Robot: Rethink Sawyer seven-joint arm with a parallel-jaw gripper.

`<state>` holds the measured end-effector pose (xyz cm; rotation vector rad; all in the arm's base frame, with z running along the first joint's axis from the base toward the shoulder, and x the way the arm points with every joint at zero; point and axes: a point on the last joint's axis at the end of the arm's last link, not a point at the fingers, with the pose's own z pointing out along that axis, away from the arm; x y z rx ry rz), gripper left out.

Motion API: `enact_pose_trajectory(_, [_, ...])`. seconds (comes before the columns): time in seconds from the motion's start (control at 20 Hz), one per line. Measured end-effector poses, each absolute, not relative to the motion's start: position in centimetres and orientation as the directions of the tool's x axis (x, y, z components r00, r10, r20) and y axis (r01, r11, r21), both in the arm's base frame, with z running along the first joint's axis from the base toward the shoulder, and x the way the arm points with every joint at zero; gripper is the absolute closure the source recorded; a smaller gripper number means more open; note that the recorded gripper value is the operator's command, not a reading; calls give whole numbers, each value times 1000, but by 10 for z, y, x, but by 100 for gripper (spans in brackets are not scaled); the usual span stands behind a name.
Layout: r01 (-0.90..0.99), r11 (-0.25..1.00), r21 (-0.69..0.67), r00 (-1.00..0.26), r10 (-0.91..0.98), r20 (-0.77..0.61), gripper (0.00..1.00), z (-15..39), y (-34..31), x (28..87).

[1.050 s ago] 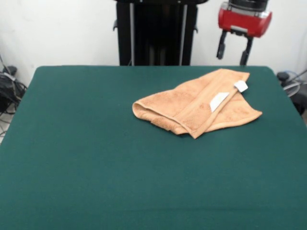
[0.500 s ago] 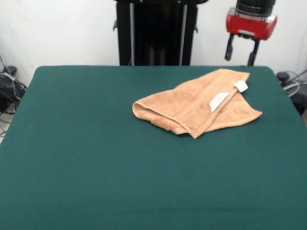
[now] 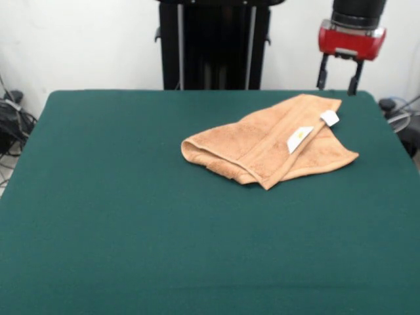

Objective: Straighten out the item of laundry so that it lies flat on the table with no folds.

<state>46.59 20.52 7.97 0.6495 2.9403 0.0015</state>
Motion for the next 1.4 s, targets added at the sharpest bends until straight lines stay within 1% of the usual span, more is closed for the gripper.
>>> enact_pose_trajectory(0.45, [384, 922, 40, -910, 386, -152, 0, 56, 219, 449])
enact_pose_trajectory(1.4, [358, 932, 47, -915, 361, -179, 0, 9, 223, 428])
